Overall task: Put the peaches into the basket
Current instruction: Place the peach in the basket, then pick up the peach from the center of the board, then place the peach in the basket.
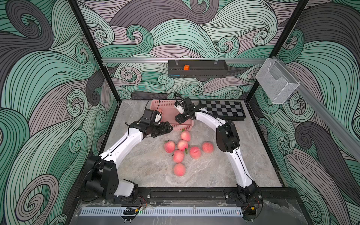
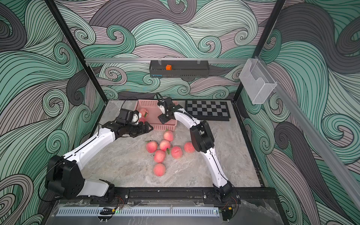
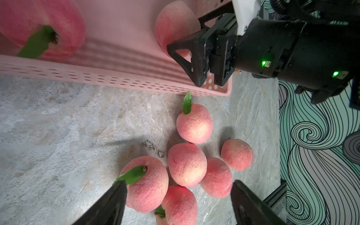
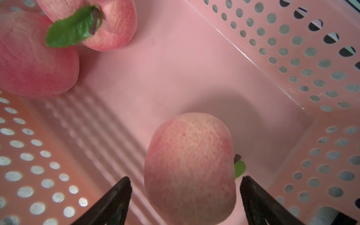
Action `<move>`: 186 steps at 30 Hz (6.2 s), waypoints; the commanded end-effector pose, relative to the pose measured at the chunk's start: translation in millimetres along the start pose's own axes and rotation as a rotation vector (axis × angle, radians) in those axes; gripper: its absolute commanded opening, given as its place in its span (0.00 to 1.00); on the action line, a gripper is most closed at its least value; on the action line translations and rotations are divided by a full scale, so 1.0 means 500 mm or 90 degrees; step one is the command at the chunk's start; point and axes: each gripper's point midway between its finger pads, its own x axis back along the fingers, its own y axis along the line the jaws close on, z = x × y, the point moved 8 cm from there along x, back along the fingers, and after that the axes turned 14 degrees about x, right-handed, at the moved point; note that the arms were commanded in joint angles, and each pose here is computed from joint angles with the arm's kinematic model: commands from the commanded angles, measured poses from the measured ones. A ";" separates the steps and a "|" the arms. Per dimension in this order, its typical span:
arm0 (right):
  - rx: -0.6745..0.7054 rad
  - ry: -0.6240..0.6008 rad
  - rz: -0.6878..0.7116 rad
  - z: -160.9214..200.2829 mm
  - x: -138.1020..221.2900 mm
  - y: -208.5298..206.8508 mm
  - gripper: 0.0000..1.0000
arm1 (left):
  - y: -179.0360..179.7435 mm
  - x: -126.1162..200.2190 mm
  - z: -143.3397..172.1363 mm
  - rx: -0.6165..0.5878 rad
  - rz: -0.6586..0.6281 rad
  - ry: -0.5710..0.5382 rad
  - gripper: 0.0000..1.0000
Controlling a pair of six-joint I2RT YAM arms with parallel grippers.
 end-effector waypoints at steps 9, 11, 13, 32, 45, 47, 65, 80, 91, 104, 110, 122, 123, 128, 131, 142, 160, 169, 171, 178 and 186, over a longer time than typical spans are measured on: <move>0.022 -0.026 -0.014 -0.025 0.048 0.009 0.99 | 0.019 -0.002 0.005 0.002 -0.026 -0.001 0.86; 0.026 -0.038 -0.013 -0.035 0.069 0.013 0.99 | 0.025 -0.003 0.010 0.003 -0.034 0.003 0.86; 0.031 -0.050 -0.010 -0.046 0.091 0.018 0.99 | 0.032 -0.003 0.015 0.004 -0.042 0.005 0.86; -0.002 -0.097 -0.025 0.067 0.324 0.170 0.99 | 0.089 -0.066 0.056 0.022 -0.115 0.056 0.88; -0.020 -0.082 -0.046 0.252 0.429 0.254 0.99 | 0.088 -0.134 0.085 -0.011 -0.169 0.091 0.89; -0.026 -0.080 -0.050 0.271 0.433 0.261 0.99 | 0.088 -0.142 0.088 -0.013 -0.174 0.097 0.89; -0.026 -0.077 -0.056 0.315 0.418 0.277 0.99 | 0.096 -0.172 0.107 -0.017 -0.207 0.115 0.71; -0.026 -0.148 -0.085 0.289 0.464 0.277 0.99 | 0.025 -0.085 0.067 -0.069 -0.193 0.059 0.67; -0.047 -0.182 -0.090 0.276 0.487 0.242 0.99 | -0.100 -0.021 -0.039 -0.156 -0.162 -0.058 0.67; -0.070 -0.190 -0.088 0.279 0.500 0.209 0.99 | -0.157 -0.075 -0.201 -0.159 -0.183 -0.146 0.68; -0.076 -0.190 -0.087 0.282 0.502 0.205 0.99 | -0.127 -0.135 -0.258 -0.147 -0.217 -0.155 0.68; -0.070 -0.171 -0.059 0.294 0.502 0.196 0.99 | -0.070 -0.220 -0.279 -0.153 -0.264 -0.138 0.69; -0.071 -0.171 -0.058 0.295 0.502 0.195 0.99 | -0.065 -0.225 -0.278 -0.153 -0.268 -0.135 0.69; -0.068 -0.164 -0.048 0.299 0.500 0.193 0.99 | -0.049 -0.248 -0.275 -0.158 -0.280 -0.116 0.69; -0.066 -0.159 -0.045 0.303 0.500 0.193 0.99 | -0.040 -0.260 -0.272 -0.164 -0.288 -0.102 0.69; -0.069 -0.162 -0.035 0.308 0.507 0.191 0.99 | -0.021 -0.289 -0.258 -0.168 -0.316 -0.049 0.69; -0.072 -0.167 -0.024 0.312 0.522 0.187 0.99 | -0.008 -0.315 -0.243 -0.194 -0.377 -0.021 0.71; -0.073 -0.169 -0.022 0.315 0.526 0.185 0.99 | 0.007 -0.330 -0.241 -0.195 -0.395 -0.013 0.72; -0.074 -0.169 -0.021 0.315 0.527 0.183 0.99 | 0.007 -0.331 -0.240 -0.195 -0.397 -0.011 0.72; -0.077 -0.170 -0.019 0.318 0.530 0.181 0.99 | 0.004 -0.329 -0.241 -0.188 -0.392 -0.013 0.76; -0.079 -0.170 -0.011 0.324 0.536 0.179 0.99 | -0.009 -0.313 -0.245 -0.190 -0.387 -0.027 0.83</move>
